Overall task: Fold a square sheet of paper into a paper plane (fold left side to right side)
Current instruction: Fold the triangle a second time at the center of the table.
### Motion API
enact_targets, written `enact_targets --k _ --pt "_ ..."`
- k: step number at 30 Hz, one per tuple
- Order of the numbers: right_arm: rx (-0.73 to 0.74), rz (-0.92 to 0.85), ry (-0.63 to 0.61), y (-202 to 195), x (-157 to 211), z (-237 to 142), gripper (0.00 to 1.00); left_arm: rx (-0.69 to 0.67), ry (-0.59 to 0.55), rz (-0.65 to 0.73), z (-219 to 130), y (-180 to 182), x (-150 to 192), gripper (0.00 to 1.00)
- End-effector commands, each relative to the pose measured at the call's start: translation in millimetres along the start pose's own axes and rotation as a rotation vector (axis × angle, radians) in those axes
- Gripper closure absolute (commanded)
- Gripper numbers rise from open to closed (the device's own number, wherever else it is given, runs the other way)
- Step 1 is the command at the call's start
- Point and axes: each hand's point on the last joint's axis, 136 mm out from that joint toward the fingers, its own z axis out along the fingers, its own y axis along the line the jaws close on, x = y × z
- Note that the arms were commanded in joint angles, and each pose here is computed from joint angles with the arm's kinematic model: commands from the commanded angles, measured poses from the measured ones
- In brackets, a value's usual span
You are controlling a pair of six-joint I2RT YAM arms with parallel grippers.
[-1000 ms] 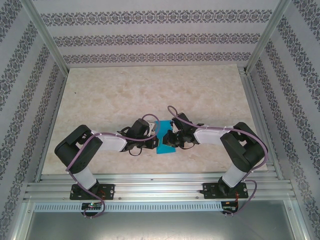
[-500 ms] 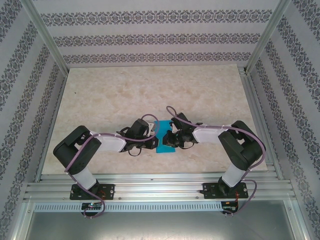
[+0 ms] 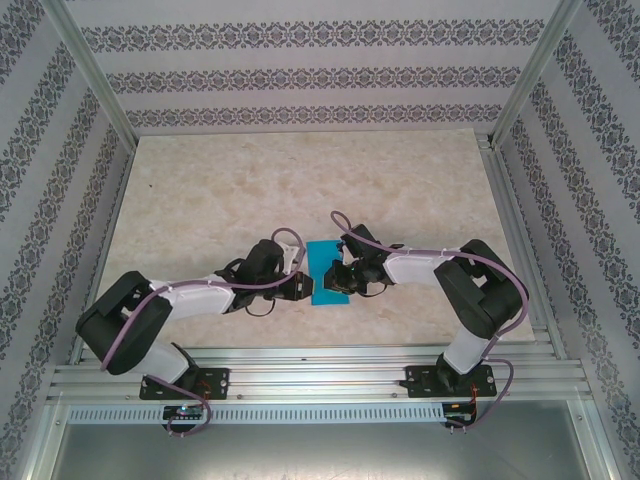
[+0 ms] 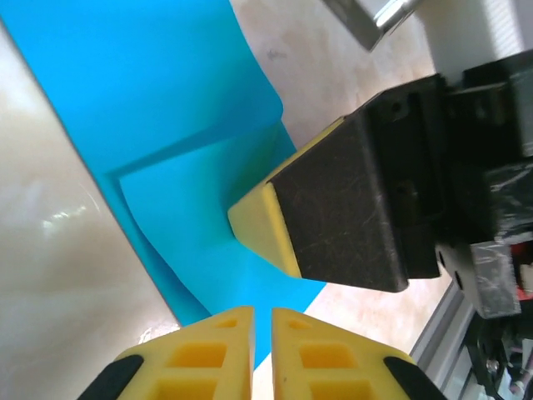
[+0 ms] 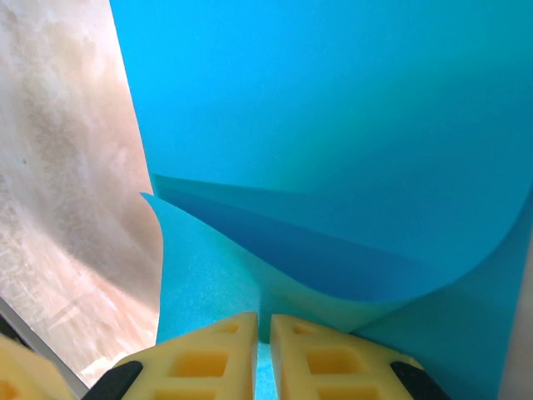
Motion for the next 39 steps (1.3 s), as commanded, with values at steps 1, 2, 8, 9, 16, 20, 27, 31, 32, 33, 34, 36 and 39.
enact_targets --k 1,2,8,9,16,20,27,31,32,33,34,36,39 --pt "0.130 0.024 0.057 -33 20 13 0.85 0.109 -0.009 -0.045 7 -16 -8 0.87" --pt "0.130 0.023 0.059 -33 20 13 0.85 0.108 -0.008 -0.047 9 -16 -9 0.87" --pt "0.132 0.020 0.062 -33 20 14 0.85 0.108 0.018 -0.054 22 -14 -9 0.88" --pt "0.134 0.021 0.063 -33 21 14 0.85 0.105 0.023 -0.055 23 -12 -8 0.88" --pt "0.133 0.020 0.066 -32 21 14 0.85 0.022 0.096 -0.060 35 7 11 0.88" --pt "0.133 0.019 0.066 -32 20 14 0.85 -0.024 0.149 -0.060 36 18 27 0.89" --pt "0.137 0.013 0.067 -30 17 13 0.85 -0.106 0.258 -0.044 36 33 55 0.89" --pt "0.140 0.005 0.045 -27 10 8 0.85 -0.157 0.324 -0.051 32 44 77 0.89" --pt "0.144 0.005 0.039 -28 8 7 0.85 -0.183 0.342 -0.055 30 49 84 0.89" --pt "0.146 0.003 0.037 -29 6 5 0.85 -0.207 0.354 -0.058 28 54 89 0.89" --pt "0.151 0.004 0.033 -30 4 4 0.85 -0.237 0.369 -0.060 25 60 95 0.90" --pt "0.155 0.002 0.030 -32 0 3 0.85 -0.287 0.394 -0.063 20 70 105 0.90" --pt "0.159 0.007 0.017 -35 -6 0 0.85 -0.337 0.421 -0.063 15 79 116 0.91"
